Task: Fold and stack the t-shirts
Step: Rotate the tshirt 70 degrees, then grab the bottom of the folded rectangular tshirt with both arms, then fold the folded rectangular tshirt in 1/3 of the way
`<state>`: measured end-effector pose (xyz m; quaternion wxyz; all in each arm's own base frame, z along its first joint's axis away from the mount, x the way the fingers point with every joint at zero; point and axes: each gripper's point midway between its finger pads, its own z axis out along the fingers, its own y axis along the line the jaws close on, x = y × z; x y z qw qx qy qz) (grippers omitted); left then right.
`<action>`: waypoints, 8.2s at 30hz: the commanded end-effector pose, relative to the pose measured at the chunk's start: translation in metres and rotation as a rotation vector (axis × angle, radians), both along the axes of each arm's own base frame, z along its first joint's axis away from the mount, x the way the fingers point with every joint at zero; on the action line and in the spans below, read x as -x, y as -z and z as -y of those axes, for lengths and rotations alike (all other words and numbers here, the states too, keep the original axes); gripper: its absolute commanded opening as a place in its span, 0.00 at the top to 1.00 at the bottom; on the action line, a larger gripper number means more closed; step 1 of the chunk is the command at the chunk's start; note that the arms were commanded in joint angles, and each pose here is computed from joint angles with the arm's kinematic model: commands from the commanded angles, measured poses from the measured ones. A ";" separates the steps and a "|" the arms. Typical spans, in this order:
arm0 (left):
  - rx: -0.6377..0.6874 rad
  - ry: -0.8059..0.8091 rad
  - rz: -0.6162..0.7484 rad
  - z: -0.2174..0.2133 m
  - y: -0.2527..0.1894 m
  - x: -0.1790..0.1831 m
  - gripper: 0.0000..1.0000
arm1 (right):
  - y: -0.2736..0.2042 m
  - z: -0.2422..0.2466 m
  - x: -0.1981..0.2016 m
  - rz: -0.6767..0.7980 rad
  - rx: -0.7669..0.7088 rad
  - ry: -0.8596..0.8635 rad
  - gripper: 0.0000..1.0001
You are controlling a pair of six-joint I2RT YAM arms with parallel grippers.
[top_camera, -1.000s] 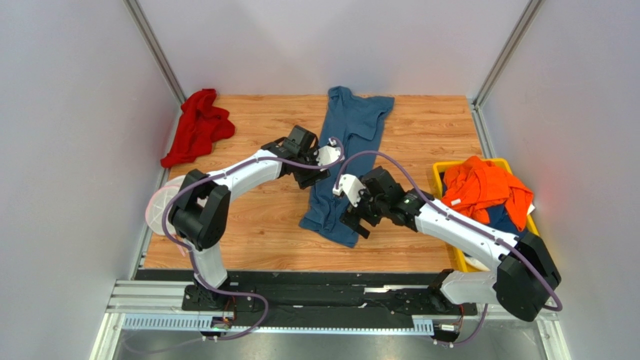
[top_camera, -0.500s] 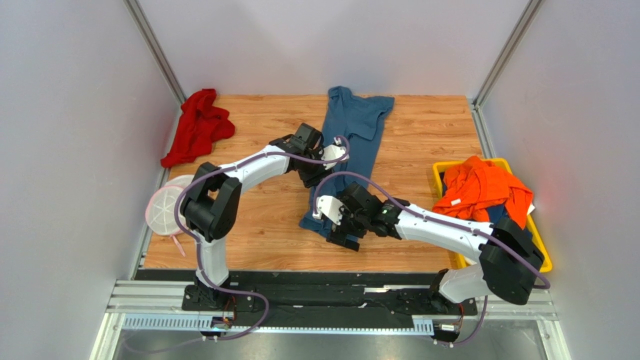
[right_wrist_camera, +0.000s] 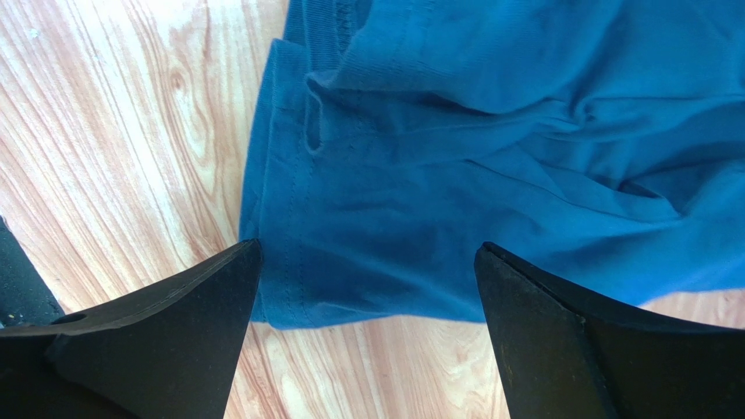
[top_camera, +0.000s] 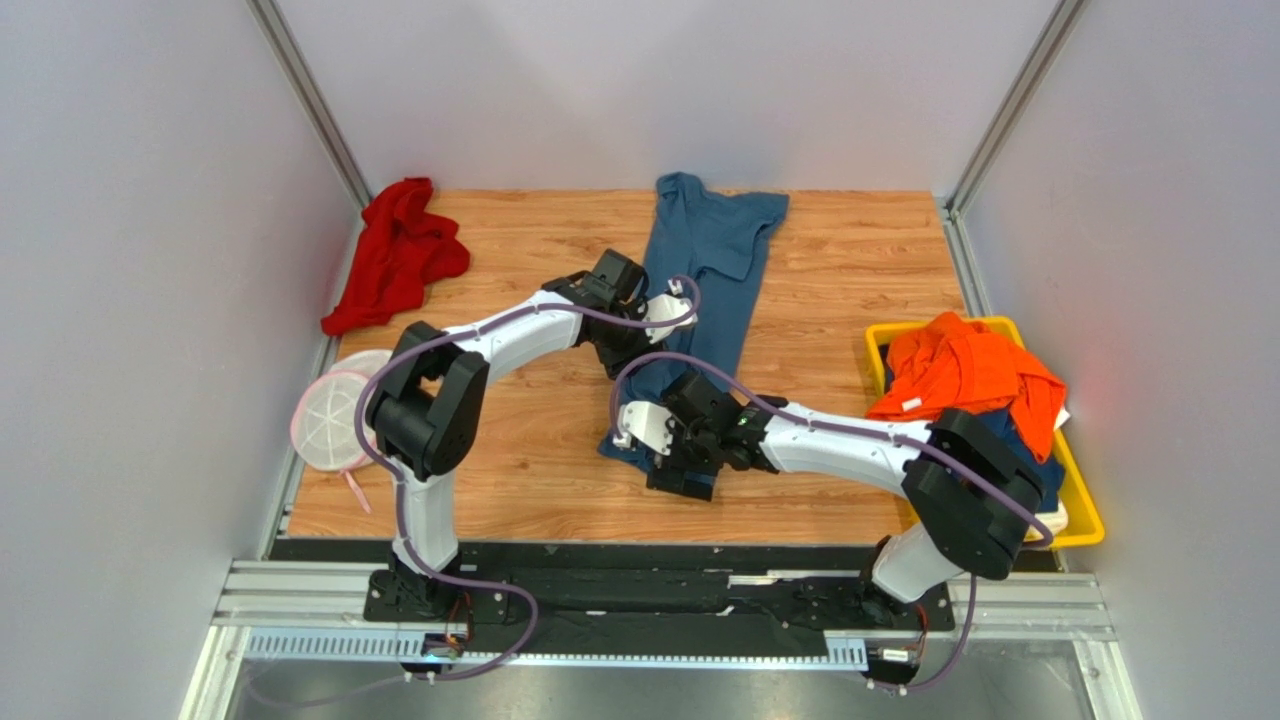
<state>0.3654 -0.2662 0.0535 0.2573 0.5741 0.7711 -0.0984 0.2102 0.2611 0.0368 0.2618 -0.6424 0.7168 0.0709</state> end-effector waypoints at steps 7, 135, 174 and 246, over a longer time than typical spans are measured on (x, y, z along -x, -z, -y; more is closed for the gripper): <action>-0.030 0.008 0.053 -0.008 -0.013 -0.003 0.41 | 0.005 -0.027 0.014 -0.103 -0.054 -0.074 0.07; -0.012 0.217 -0.096 -0.053 0.008 0.188 0.39 | -0.039 -0.019 0.066 0.016 -0.113 -0.220 0.18; -0.027 0.250 -0.218 -0.056 0.042 0.203 0.64 | -0.005 -0.047 0.060 -0.025 -0.035 -0.244 0.49; 0.066 0.178 0.065 -0.002 -0.057 -0.026 1.00 | -0.073 0.040 -0.181 0.254 0.054 0.198 1.00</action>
